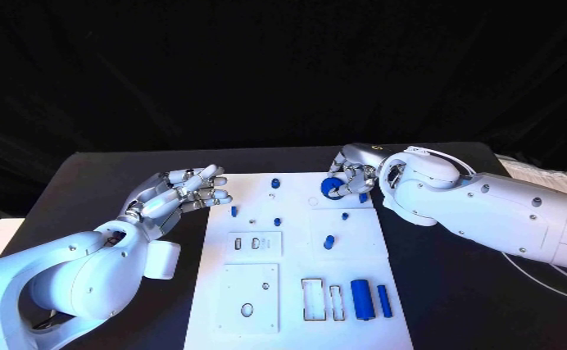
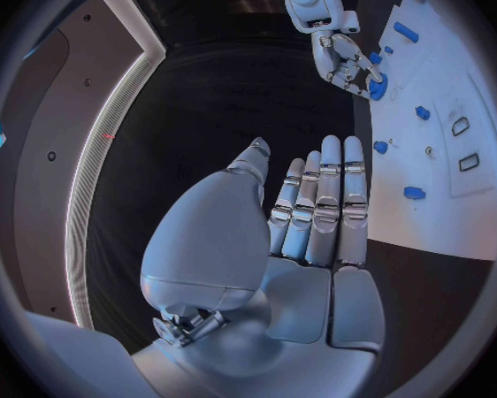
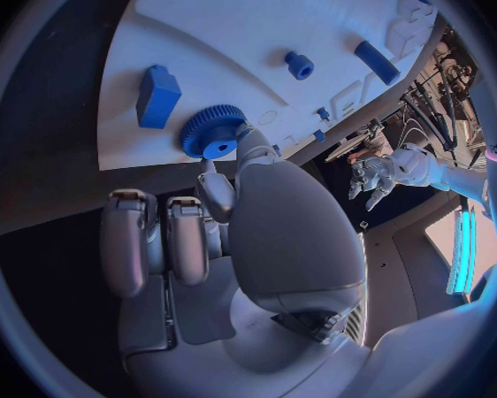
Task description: Assemble the parts on the task board
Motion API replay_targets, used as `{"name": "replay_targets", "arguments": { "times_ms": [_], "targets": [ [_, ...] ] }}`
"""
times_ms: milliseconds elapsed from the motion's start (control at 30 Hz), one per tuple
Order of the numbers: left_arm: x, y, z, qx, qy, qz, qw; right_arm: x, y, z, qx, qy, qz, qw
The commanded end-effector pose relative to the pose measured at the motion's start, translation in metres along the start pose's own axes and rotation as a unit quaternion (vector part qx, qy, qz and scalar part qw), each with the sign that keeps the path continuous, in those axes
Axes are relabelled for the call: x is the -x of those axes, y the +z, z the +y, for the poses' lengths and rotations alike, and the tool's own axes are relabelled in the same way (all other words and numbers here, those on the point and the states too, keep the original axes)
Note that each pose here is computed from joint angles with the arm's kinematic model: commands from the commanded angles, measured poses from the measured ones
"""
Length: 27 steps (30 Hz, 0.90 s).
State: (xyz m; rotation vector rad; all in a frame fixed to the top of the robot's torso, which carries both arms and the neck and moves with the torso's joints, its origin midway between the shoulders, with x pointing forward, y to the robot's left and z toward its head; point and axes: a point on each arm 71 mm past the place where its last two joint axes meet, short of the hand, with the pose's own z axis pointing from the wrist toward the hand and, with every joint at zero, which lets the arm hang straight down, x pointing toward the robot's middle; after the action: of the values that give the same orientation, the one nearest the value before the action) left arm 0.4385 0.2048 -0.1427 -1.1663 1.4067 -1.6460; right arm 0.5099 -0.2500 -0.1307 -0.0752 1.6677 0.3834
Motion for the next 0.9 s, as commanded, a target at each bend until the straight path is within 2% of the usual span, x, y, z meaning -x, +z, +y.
{"name": "replay_targets", "arguments": {
  "times_ms": [33, 233, 900],
  "targets": [
    [-0.0024, 0.0006, -0.0008, -0.002, -0.005, 0.011, 1.0, 0.0006, -0.001, 0.0023, 0.011, -0.007, -0.011, 1.0],
    [-0.0025, 0.0008, -0.0006, -0.001, -0.005, 0.012, 1.0, 0.0017, -0.0028, 0.0025, 0.016, -0.006, -0.018, 1.0],
    [-0.0013, 0.0009, -0.0003, 0.0, -0.005, 0.011, 1.0, 0.0001, -0.0084, -0.0038, 0.014, -0.009, -0.005, 1.0]
  ]
}}
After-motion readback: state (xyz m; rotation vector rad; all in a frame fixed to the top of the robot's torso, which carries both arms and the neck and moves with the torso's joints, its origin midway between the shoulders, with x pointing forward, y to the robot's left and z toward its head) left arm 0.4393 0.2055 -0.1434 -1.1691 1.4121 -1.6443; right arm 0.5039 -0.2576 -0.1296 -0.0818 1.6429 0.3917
